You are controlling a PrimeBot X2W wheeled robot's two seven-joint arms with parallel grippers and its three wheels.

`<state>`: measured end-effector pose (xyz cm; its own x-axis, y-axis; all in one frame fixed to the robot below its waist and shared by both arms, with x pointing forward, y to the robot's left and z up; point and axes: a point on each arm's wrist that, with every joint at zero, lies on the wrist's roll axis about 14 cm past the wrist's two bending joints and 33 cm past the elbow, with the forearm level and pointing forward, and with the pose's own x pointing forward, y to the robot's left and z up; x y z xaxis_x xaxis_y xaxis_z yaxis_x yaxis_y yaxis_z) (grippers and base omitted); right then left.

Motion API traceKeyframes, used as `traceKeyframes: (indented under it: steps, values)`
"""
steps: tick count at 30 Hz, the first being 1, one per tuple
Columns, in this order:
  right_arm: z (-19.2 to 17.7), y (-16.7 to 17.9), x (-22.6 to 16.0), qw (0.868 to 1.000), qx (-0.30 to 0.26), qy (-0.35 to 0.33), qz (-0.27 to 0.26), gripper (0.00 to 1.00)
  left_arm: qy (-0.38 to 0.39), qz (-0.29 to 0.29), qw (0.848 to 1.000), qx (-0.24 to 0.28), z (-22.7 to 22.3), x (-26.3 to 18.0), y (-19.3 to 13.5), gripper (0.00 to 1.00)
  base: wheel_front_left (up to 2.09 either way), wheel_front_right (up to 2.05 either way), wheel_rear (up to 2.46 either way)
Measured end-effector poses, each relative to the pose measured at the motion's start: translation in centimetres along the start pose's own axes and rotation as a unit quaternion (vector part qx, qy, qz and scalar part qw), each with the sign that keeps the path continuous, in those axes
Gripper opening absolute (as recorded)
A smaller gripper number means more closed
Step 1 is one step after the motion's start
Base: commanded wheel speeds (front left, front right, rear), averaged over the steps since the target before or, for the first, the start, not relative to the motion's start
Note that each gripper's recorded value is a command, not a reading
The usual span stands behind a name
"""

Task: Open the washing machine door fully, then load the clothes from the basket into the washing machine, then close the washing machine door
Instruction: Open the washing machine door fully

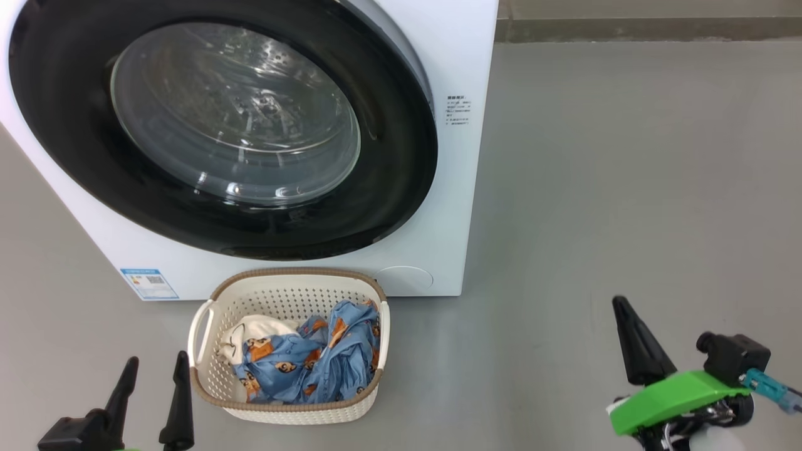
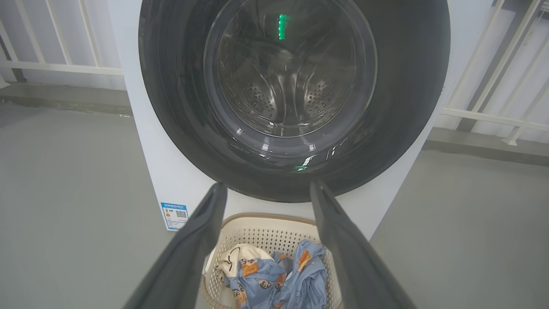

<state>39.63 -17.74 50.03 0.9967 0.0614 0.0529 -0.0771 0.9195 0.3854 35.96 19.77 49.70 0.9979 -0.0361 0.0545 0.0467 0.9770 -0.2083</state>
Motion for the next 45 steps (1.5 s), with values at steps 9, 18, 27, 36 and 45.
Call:
traceKeyframes:
  steps: [9, 18, 27, 36, 45]
  values:
    - [3.8, 1.9, 3.4, 0.995, 0.082, -0.062, 0.014, 0.0, 0.006, 0.001, 1.0, -0.004, -0.5, 0.3, 0.1, 1.0, 0.0, 0.0, 0.0]
    - [9.4, 4.6, 8.1, 0.982, 0.122, -0.131, 0.056, 0.0, 0.005, -0.005, 1.0, -0.007, -0.5, 1.6, -0.3, 1.0, 0.0, 0.0, 0.0]
    - [12.4, 7.3, 12.2, 0.957, 0.23, -0.149, 0.097, 0.0, 0.007, -0.002, 1.0, -0.004, -0.6, 2.4, 0.2, 1.0, 0.0, 0.0, 0.0]
    - [11.1, 10.5, 15.9, 0.929, 0.333, -0.031, 0.156, 0.0, 0.008, 0.006, 1.0, -0.006, -0.7, 3.0, 0.7, 1.0, 0.0, 0.0, 0.0]
    - [8.1, 11.3, 18.1, 0.901, 0.385, 0.093, 0.179, 0.0, 0.02, 0.019, 1.0, -0.01, -1.5, 3.1, 1.7, 1.0, 0.0, 0.0, 0.0]
